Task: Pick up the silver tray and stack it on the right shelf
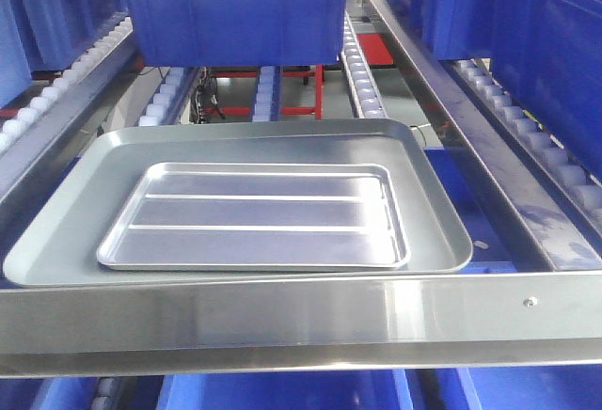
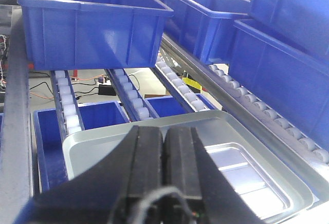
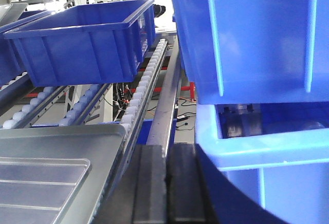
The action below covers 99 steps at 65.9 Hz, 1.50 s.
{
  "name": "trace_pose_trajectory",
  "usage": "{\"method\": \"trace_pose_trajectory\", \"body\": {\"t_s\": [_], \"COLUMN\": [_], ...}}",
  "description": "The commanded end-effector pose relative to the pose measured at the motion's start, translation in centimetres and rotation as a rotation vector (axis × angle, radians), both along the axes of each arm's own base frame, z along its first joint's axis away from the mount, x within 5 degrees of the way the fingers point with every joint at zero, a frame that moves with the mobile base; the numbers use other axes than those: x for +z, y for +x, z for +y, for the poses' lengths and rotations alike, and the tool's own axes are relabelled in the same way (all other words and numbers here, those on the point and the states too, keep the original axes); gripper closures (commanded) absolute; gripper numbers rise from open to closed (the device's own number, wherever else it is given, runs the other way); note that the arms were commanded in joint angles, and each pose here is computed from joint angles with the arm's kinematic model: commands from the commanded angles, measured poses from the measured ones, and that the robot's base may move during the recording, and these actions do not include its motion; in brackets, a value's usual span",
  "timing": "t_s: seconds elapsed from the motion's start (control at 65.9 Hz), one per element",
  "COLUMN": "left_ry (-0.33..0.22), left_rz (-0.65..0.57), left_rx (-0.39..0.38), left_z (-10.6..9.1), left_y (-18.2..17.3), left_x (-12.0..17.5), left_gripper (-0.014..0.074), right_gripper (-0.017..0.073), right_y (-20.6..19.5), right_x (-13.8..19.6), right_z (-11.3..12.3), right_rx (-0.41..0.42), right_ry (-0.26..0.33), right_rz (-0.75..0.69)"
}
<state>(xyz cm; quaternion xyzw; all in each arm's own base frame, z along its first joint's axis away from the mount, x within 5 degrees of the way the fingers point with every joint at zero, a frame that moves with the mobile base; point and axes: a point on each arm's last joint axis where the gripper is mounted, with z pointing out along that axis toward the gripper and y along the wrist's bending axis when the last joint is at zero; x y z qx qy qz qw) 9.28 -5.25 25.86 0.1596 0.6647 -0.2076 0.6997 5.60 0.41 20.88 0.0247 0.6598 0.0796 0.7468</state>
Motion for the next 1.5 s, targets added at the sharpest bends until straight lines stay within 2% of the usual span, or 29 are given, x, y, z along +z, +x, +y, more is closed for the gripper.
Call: {"method": "trace_pose_trajectory", "body": {"t_s": [0.0, 0.106, 0.137, 0.182, 0.197, 0.258, 0.303, 0.364, 0.44, 0.486, 0.607, 1.487], "left_ry": [-0.047, -0.054, -0.080, -0.174, -0.179, -0.134, -0.050, 0.004, -0.006, 0.009, 0.018, 0.020], "left_rz": [-0.088, -0.084, -0.062, -0.022, -0.021, -0.059, -0.122, -0.175, -0.173, -0.163, -0.130, -0.127], "left_rx": [-0.023, -0.025, -0.011, 0.037, 0.044, 0.089, 0.152, 0.228, 0.316, 0.362, 0.428, 0.435], "left_z": [-0.2, -0.1, 0.1, 0.8, 1.0, 1.7, 2.4, 3.1, 3.9, 4.3, 4.7, 4.7], "left_y": [-0.1, -0.2, -0.3, -0.5, -0.6, -1.4, -2.0, -2.7, -3.3, -3.6, -3.8, -3.8], "left_x": [1.6, 1.0, 0.5, 0.0, -0.2, -1.2, -2.0, -2.9, -3.7, -4.3, -5.2, -5.2], "left_gripper": [0.0685, 0.0685, 0.0685, 0.0686, 0.0686, 0.0686, 0.0686, 0.0686, 0.0686, 0.0686, 0.0686, 0.0686], "right_gripper": [0.0508, 0.0508, 0.0508, 0.0508, 0.0508, 0.0508, 0.0508, 0.0508, 0.0508, 0.0508, 0.0508, 0.0508], "right_y": [-0.3, -0.3, -0.3, -0.3, -0.3, -0.3, -0.3, -0.3, -0.3, -0.3, -0.3, -0.3], "right_x": [0.9, 0.9, 0.9, 0.9, 0.9, 0.9, 0.9, 0.9, 0.9, 0.9, 0.9, 0.9], "right_z": [0.0, 0.0, 0.0, 0.0, 0.0, 0.0, 0.0, 0.0, 0.0, 0.0, 0.0, 0.0], "right_rx": [0.002, 0.002, 0.002, 0.002, 0.002, 0.002, 0.002, 0.002, 0.002, 0.002, 0.002, 0.002], "right_ry": [-0.008, -0.008, -0.008, -0.008, -0.008, -0.008, -0.008, -0.008, -0.008, -0.008, -0.008, -0.008], "right_rz": [-0.102, -0.102, -0.102, -0.102, -0.102, -0.102, -0.102, -0.102, -0.102, -0.102, -0.102, -0.102]}}
